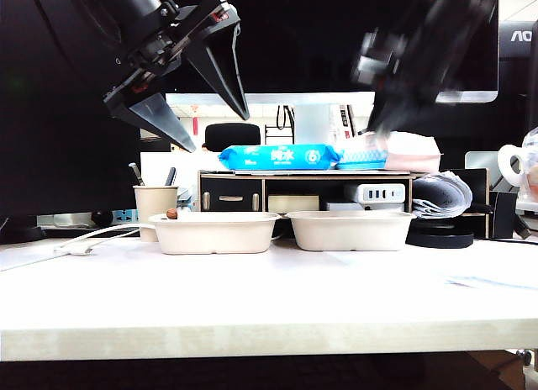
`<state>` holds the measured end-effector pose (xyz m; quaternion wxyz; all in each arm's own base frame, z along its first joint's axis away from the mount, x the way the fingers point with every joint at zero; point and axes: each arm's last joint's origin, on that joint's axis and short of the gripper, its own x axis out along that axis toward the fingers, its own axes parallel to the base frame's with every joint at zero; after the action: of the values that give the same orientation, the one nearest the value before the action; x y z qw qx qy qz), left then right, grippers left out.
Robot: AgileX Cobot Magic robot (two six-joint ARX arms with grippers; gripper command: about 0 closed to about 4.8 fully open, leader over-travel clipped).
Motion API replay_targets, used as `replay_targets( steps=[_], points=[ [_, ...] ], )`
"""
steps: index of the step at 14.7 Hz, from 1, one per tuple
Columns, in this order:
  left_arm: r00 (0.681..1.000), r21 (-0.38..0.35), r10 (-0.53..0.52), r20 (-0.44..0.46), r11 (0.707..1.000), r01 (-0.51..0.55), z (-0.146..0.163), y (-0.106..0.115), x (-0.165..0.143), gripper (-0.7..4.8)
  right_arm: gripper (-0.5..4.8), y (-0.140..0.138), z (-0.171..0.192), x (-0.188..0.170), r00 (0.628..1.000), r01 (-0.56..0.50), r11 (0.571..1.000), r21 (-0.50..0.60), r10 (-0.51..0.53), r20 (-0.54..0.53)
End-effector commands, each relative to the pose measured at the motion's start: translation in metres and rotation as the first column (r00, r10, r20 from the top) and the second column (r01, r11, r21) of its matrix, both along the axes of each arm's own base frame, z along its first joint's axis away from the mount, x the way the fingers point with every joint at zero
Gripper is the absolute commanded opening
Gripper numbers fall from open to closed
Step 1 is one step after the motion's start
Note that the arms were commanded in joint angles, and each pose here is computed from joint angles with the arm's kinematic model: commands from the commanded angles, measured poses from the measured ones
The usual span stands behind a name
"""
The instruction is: Put the dolls with similar sizes into the same paper box, while dolls with different sizes go into separate paper boxes.
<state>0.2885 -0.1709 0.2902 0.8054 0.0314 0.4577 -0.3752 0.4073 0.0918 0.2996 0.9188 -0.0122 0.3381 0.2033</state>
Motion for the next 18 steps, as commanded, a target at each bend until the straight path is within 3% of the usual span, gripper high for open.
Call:
replay_targets(
  steps=[1,6,7,8,14,16,18],
  points=[
    [1.000,-0.002,0.005,0.023,1.000,-0.005,0.002,0.000,0.001,4.62,-0.01,0.018,-0.028,0.012,0.996,-0.060,0.998,0.020,0.061,-0.058],
    [1.000,-0.001,0.005,0.022,1.000,-0.005,0.002,0.000,0.001,4.62,-0.01,0.020,-0.036,0.016,0.995,-0.067,0.998,0.022,0.068,-0.069],
    [1.000,-0.001,0.005,0.022,1.000,-0.005,0.002,0.001,0.001,4.62,1.09,0.020,-0.036,0.016,0.995,-0.067,0.998,0.022,0.068,-0.069],
    [1.000,-0.001,0.005,0.022,1.000,-0.005,0.002,0.000,0.001,4.62,3.06,0.020,-0.036,0.016,0.995,-0.066,0.998,0.022,0.067,-0.068],
    [1.000,-0.001,0.005,0.020,1.000,-0.004,0.002,0.001,0.001,4.62,3.19,0.020,-0.035,0.014,0.994,-0.069,0.997,0.024,0.071,-0.080],
    [1.000,0.000,0.005,0.017,1.000,-0.005,0.002,0.001,0.001,4.62,3.19,0.018,-0.020,0.007,0.996,-0.070,0.997,0.032,0.071,-0.055],
    [1.000,-0.001,0.006,0.009,1.000,-0.006,0.002,0.001,0.000,4.62,3.18,0.014,0.018,-0.011,0.997,-0.070,0.997,0.045,0.068,0.038]
  ],
)
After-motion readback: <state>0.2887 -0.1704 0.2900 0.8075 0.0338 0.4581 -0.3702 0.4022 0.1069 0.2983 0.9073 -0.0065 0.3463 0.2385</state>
